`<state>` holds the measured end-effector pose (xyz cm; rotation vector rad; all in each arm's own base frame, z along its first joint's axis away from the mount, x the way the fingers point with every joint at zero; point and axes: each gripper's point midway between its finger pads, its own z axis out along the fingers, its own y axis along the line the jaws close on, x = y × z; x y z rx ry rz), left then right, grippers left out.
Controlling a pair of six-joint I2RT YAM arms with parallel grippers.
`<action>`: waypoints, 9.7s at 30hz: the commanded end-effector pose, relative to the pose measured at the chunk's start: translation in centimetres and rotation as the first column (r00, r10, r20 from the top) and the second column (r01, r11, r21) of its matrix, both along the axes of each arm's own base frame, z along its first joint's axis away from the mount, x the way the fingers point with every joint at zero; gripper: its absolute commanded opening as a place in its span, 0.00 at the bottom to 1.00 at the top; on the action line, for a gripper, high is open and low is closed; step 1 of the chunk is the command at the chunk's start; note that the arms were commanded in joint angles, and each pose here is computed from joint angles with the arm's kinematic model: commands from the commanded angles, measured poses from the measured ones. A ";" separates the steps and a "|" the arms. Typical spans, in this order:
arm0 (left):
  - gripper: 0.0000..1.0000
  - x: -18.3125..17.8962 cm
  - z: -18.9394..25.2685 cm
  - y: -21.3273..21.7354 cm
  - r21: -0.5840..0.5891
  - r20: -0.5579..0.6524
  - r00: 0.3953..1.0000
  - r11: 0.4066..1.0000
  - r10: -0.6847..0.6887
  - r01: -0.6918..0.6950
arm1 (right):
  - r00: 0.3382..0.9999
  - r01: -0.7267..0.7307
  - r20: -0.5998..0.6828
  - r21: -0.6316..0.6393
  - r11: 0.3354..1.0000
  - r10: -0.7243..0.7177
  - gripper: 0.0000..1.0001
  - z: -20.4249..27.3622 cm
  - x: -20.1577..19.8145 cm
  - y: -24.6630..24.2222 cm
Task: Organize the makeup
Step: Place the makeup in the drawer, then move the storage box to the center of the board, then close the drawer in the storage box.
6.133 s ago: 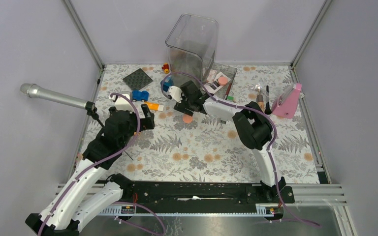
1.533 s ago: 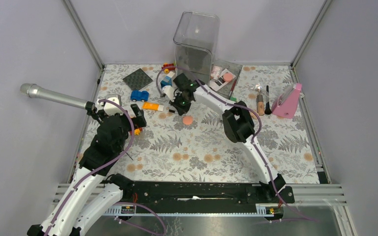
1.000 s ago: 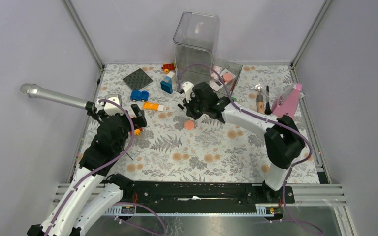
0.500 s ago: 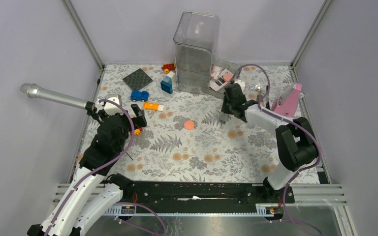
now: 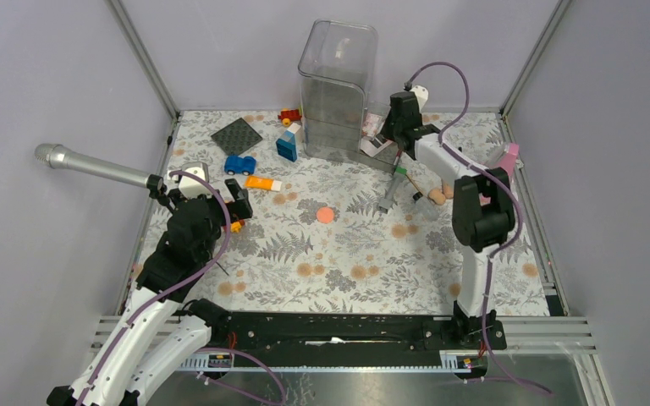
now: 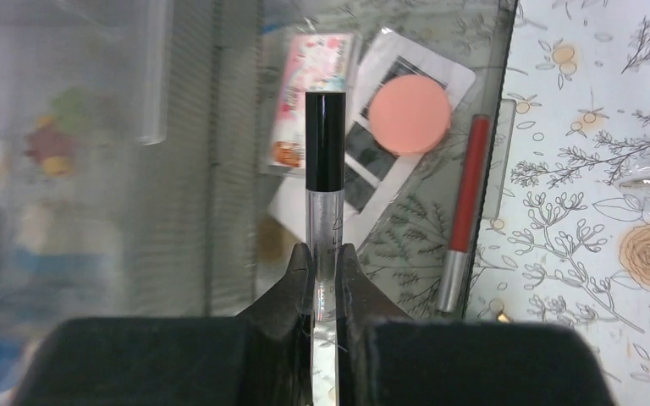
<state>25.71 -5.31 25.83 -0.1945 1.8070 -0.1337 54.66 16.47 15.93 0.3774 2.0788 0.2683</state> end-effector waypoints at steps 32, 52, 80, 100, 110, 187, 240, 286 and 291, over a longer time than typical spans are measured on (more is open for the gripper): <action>0.97 3.8 12.8 -4.5 -0.168 0.093 0.994 0.983 -0.053 0.068 | 0.995 -0.016 0.095 -0.005 1.000 0.017 0.55 5.2 -0.1 -1.8; 0.99 10.4 15.1 -12.6 -0.101 0.095 0.963 0.960 -0.253 0.262 | 0.362 -0.600 0.607 -0.428 0.675 0.707 0.73 21.0 -9.1 6.8; 0.99 4.2 4.4 -5.3 -0.019 0.044 0.982 0.983 -0.182 0.183 | -0.111 -0.698 0.482 -0.660 0.277 0.869 0.73 19.8 -2.3 11.5; 0.99 4.3 4.2 -4.7 -0.020 0.039 0.986 0.986 -0.164 0.165 | -0.118 -0.794 0.563 -0.548 0.263 0.818 0.11 18.5 -1.9 12.6; 0.99 4.3 4.2 -4.5 -0.021 0.041 0.987 0.987 -0.157 0.158 | -0.166 -0.781 0.602 -0.563 0.268 0.781 0.00 21.5 -4.6 12.3; 0.99 4.4 3.8 -4.3 -0.034 0.032 0.989 0.989 -0.146 0.147 | -0.102 -0.777 0.537 -0.568 0.270 0.837 0.00 19.2 -18.9 20.1; 0.99 4.6 3.0 -5.0 -0.023 0.003 0.984 0.983 -0.180 0.180 | 0.972 0.107 -0.192 -0.136 0.985 -0.133 0.68 0.9 -2.4 -8.7; 0.99 4.6 3.0 -4.8 -0.013 0.000 0.985 0.985 -0.172 0.172 | 0.903 0.039 -0.419 -0.138 0.990 -0.094 0.20 -10.6 -6.4 -9.4; 0.99 4.7 3.0 -4.7 -0.013 -0.002 0.985 0.985 -0.171 0.171 | 0.908 0.022 -0.414 -0.105 0.994 -0.064 0.00 -10.2 -6.9 -8.8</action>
